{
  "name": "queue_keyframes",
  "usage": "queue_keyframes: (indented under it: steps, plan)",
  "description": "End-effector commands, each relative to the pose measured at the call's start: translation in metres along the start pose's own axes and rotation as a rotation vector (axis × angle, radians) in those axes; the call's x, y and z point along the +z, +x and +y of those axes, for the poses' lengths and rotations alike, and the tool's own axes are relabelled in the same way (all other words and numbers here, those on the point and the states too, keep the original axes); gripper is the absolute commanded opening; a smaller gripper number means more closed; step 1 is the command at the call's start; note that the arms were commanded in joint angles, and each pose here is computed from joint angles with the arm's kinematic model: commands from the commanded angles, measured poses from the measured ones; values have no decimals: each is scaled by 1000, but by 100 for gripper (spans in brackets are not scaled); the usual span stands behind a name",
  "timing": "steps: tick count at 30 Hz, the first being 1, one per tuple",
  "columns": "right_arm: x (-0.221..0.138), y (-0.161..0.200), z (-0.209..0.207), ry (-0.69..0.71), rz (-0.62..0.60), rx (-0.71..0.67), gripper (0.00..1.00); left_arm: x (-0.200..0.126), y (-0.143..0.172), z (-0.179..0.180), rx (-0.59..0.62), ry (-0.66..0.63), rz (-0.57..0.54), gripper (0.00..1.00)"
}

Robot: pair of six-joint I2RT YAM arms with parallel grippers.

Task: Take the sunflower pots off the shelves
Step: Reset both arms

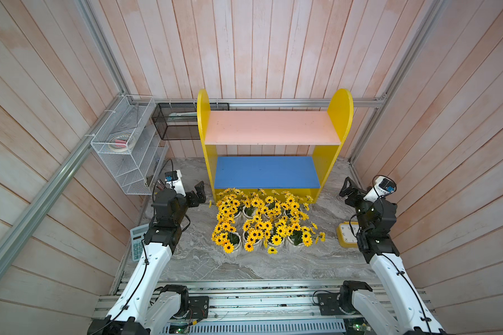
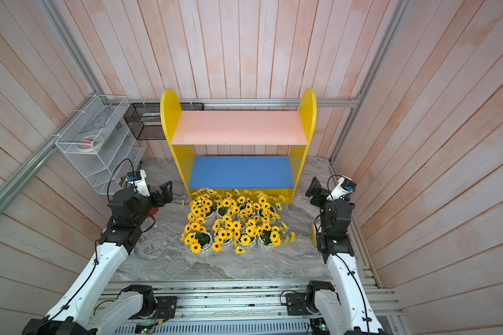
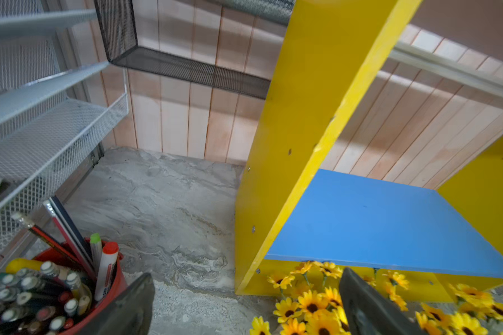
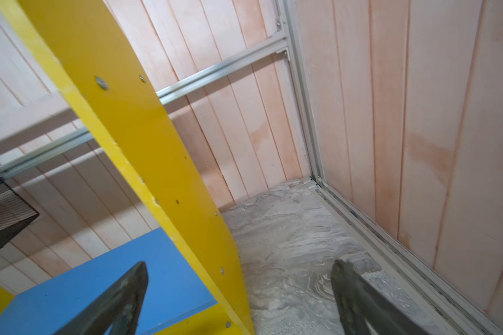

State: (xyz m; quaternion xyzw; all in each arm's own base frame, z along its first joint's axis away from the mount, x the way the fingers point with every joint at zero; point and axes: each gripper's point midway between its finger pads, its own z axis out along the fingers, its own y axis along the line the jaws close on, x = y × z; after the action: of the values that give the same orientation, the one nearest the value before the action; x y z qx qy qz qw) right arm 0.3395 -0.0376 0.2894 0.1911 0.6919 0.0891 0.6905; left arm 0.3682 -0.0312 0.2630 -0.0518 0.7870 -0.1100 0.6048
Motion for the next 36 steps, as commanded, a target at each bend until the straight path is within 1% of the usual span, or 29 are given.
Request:
queue_keyframes:
  steps: [1,2,5,6,10,11,12,14,16,18,19,21,22,23,25,26,28,30,32,35,36]
  plan:
    - [1,2,1,-60,-49,-12,98,18,13,14,-23,-27,-45,100]
    - [1,8,-3,-47,-45,-34,98,23,24,19,-14,-43,-41,100]
    - [1,20,-13,-23,-37,-74,98,32,49,34,88,-91,-57,100]
    - [-1,24,-16,-20,-40,-78,98,33,57,39,104,-110,-58,100]
    - [1,31,-16,-41,-46,-87,98,39,72,45,139,-116,-100,100]
    - [2,33,-17,-41,-41,-93,98,44,76,48,146,-123,-85,100]
    - [3,35,-17,-43,-34,-94,98,48,80,50,186,-133,-42,100]
    - [3,39,-17,-48,-26,-79,98,50,85,51,239,-135,-60,100]
    - [2,42,-20,-40,-21,-56,98,46,93,60,238,-161,-83,100]
    - [0,44,-22,-35,-32,-98,98,39,97,59,236,-123,-151,100]
    - [-1,42,-25,-22,-45,-104,98,41,100,60,237,-125,-155,100]
    - [0,44,-28,-10,-48,-108,98,50,109,53,264,-66,-137,100]
    - [1,46,-28,-14,-40,-108,98,49,112,54,251,-47,-131,100]
    - [1,50,-30,-13,-31,-104,98,47,114,61,224,-61,-129,100]
    - [0,56,-32,-9,-30,-116,98,40,111,58,225,-25,-176,100]
    - [1,58,-34,-9,-28,-128,98,40,114,58,225,-20,-157,100]
    - [3,64,-36,-2,-12,-151,98,43,114,56,228,-8,-154,100]
    - [6,70,-41,13,-5,-191,98,49,116,58,222,-16,-120,100]
    - [7,77,-41,-2,0,-223,98,47,114,58,223,-17,-138,100]
    - [8,94,-44,-18,31,-259,98,48,114,59,222,-19,-133,100]
    - [7,100,-41,-49,32,-276,98,48,114,59,222,-19,-132,100]
